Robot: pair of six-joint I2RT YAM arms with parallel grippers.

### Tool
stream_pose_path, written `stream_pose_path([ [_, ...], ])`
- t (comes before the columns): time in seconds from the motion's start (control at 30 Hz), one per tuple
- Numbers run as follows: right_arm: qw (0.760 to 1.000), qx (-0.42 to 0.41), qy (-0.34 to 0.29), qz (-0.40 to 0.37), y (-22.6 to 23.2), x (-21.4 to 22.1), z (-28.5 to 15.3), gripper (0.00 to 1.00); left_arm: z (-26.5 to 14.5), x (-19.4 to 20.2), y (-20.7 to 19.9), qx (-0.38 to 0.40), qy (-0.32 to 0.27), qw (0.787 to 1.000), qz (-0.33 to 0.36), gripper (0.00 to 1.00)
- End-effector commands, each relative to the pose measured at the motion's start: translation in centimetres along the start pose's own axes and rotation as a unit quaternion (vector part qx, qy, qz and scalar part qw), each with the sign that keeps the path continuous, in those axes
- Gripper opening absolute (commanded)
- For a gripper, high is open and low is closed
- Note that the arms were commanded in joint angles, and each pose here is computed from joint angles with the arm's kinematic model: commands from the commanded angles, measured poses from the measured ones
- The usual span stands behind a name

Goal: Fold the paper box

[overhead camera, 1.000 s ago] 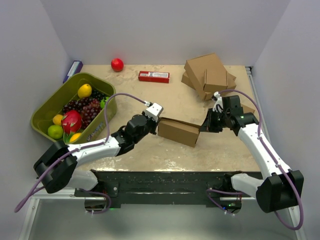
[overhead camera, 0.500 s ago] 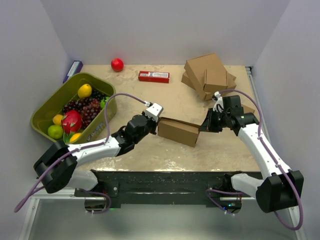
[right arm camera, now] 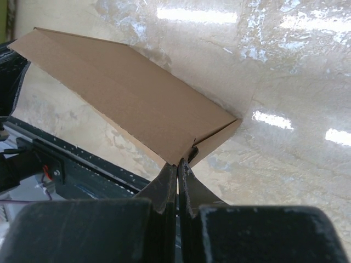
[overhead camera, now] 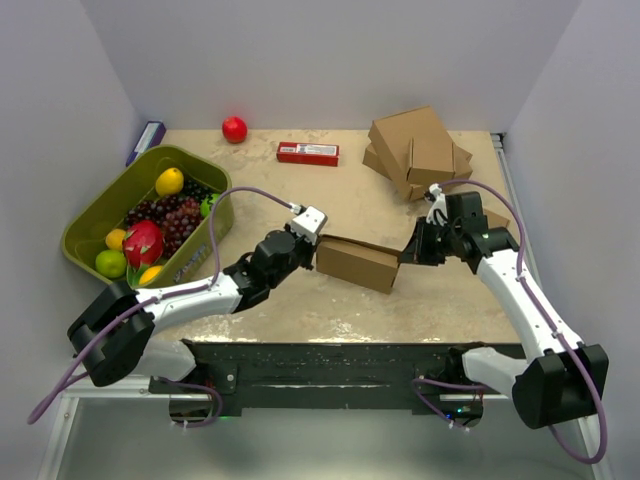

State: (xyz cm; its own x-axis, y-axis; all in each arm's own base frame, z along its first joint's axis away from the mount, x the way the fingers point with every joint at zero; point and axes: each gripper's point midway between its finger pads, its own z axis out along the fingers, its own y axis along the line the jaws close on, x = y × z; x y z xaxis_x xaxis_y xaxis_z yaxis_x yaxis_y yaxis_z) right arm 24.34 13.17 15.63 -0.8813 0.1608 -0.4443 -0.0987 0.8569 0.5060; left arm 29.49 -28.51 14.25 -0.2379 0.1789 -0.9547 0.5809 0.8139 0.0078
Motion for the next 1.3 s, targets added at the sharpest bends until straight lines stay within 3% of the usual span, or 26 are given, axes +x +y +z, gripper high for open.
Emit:
stream_pose_path([
  [0.0,0.999,0.006,-0.034,-0.039,-0.1,-0.9,-1.1,0.00,-1.1,7.0,-0.7,0.021,0.115,0.993,0.032,0.00],
  [0.53,0.995,0.071,-0.045,-0.055,-2.7,0.4,-0.9,0.00,-0.8,5.9,-2.0,0.043,0.104,0.994,0.012,0.00],
  [0.83,0.988,0.142,-0.027,-0.062,-3.3,1.5,0.0,0.00,-0.2,5.5,-2.4,0.040,0.124,0.991,-0.005,0.00],
  [1.17,0.983,0.169,-0.023,-0.069,-2.8,1.6,-0.5,0.00,0.2,5.2,-2.5,0.040,0.142,0.989,0.005,0.00],
  [1.23,0.985,0.159,-0.036,-0.063,-1.8,0.8,-1.4,0.16,0.1,5.7,-2.3,0.037,0.148,0.988,0.014,0.00],
  [1.27,0.985,0.154,-0.043,-0.062,-1.5,0.5,-1.6,0.36,0.1,5.8,-2.2,0.036,0.148,0.988,0.017,0.00],
])
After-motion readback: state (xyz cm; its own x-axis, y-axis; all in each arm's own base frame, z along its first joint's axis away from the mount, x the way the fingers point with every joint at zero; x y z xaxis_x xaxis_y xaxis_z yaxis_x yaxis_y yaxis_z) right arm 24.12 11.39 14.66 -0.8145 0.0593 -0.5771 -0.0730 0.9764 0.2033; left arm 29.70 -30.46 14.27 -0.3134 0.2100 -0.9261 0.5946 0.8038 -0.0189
